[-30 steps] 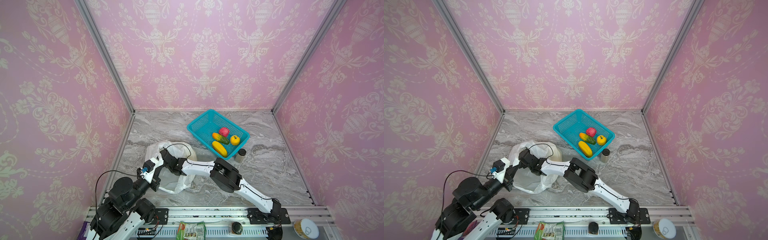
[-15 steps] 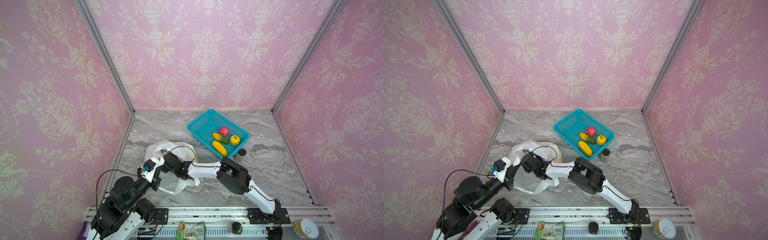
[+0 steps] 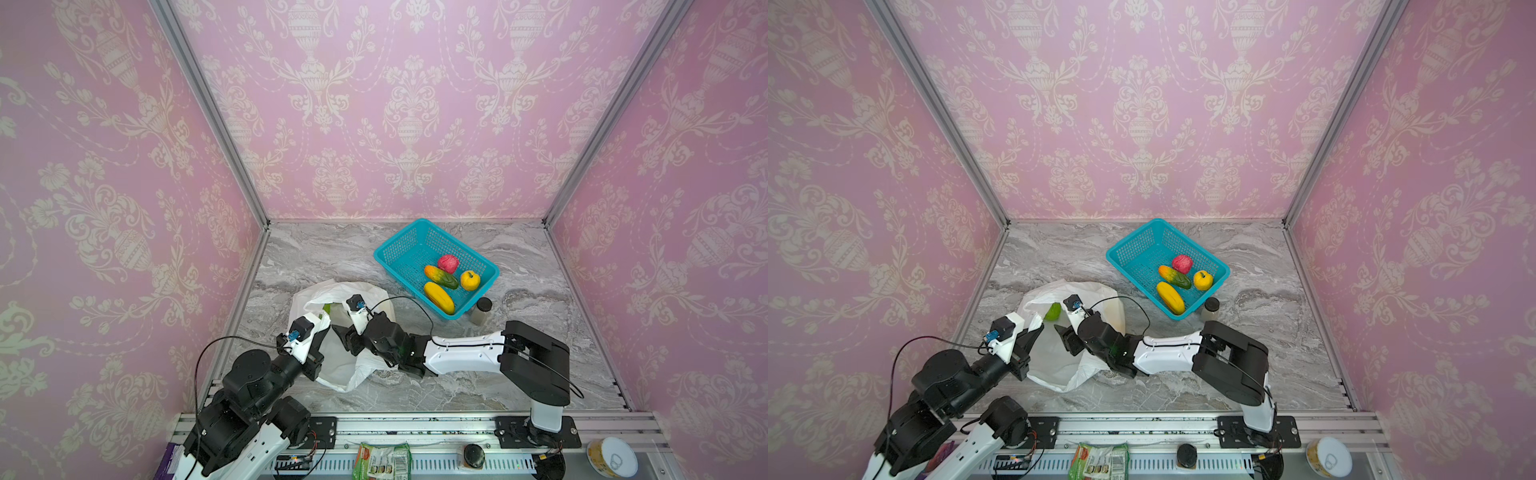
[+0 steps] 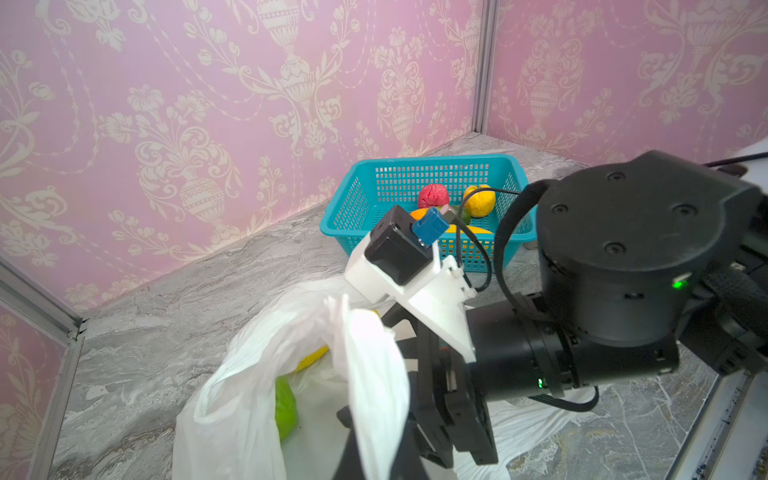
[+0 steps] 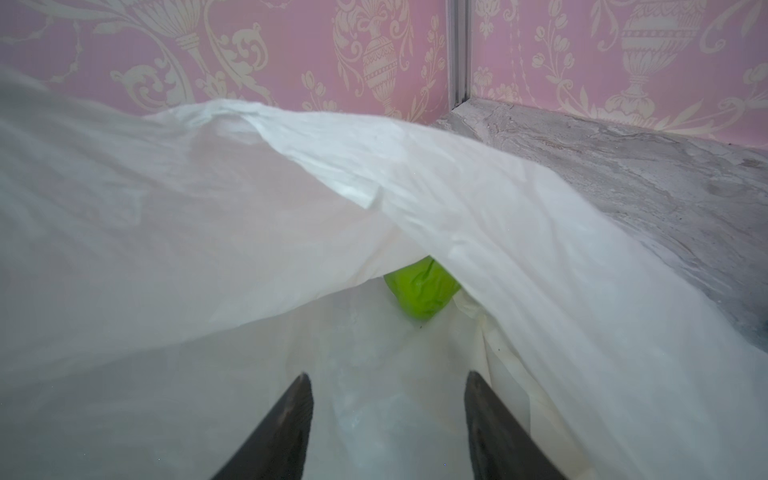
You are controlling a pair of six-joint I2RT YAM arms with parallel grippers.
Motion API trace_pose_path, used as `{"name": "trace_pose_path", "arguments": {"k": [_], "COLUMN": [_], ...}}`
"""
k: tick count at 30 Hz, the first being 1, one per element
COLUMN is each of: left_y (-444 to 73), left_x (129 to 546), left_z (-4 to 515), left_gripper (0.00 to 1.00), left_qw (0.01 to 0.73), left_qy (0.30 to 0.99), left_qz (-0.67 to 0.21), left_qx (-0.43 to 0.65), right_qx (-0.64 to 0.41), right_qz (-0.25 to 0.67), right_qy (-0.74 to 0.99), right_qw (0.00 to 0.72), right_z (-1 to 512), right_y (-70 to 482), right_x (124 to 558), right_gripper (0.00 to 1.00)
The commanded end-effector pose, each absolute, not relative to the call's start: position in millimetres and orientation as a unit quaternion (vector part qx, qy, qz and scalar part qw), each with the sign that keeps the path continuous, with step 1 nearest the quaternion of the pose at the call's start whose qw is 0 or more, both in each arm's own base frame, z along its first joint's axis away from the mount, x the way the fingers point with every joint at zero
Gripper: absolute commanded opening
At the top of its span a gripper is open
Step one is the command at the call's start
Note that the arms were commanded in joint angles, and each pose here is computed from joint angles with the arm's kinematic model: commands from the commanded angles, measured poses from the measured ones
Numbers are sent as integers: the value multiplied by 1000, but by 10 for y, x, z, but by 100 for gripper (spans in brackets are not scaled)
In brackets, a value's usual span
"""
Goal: Untie the knot of the plastic bag and take out the fruit
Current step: 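Lower the right gripper toward the green fruit inside the bag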
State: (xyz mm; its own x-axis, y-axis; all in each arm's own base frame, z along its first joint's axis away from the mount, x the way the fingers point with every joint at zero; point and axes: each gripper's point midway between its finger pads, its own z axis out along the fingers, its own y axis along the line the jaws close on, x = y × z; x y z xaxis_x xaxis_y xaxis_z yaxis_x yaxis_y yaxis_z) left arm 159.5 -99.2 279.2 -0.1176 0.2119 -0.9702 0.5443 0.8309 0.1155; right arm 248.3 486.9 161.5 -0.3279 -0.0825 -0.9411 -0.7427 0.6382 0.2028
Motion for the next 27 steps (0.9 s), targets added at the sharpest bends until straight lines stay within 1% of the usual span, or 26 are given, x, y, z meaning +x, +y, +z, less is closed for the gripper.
{"name": "trace_pose_path", "arguments": {"k": [1,4,6,9,12,14,16,17,19,21,22,27], "left_y": [-951,-961,-952,-939,-952,-960,-969,-969,-969,-971,-975,-955], "left_x": [1650,1646,1635,1624,1622,1624,1627,1629,1632,1633,1632,1611], "left_z": [2713,2711,2724,2739,2736,2731,2722,2724,2720,2716,2711,2744], "left_gripper": [0,0,0,0,0,0,0,0,0,0,0,0], "left_qw": [602,600,603,609,607,604,602,602,602,601,600,608], "left_qy": [749,750,748,744,744,746,747,747,747,748,748,742], "left_qz": [-121,-123,-123,-124,-126,-126,-127,-127,-127,-127,-128,-128], "left_qx": [248,250,249,246,249,251,252,252,252,253,253,250], "right_qx": [-296,-311,-308,-301,-292,-275,-265,-260,-244,-230,-224,-202], "right_qz": [372,375,371,347,307,293,286,279,259,236,223,192], "right_qy": [705,682,679,707,736,745,750,756,767,778,783,797], "right_qw": [526,545,553,538,528,532,534,532,533,535,536,536], "right_z": [1936,1999,1918,1632,1381,1313,1203,1133,1049,1011,998,863], "right_y": [4856,4772,4796,4974,5161,5255,5330,5364,5434,5483,5510,5637], "right_x": [2279,2166,2183,2316,2472,2583,2654,2697,2811,2936,3002,3316], "right_gripper": [58,59,61,64,64,64,68,72,85,96,99,100]}}
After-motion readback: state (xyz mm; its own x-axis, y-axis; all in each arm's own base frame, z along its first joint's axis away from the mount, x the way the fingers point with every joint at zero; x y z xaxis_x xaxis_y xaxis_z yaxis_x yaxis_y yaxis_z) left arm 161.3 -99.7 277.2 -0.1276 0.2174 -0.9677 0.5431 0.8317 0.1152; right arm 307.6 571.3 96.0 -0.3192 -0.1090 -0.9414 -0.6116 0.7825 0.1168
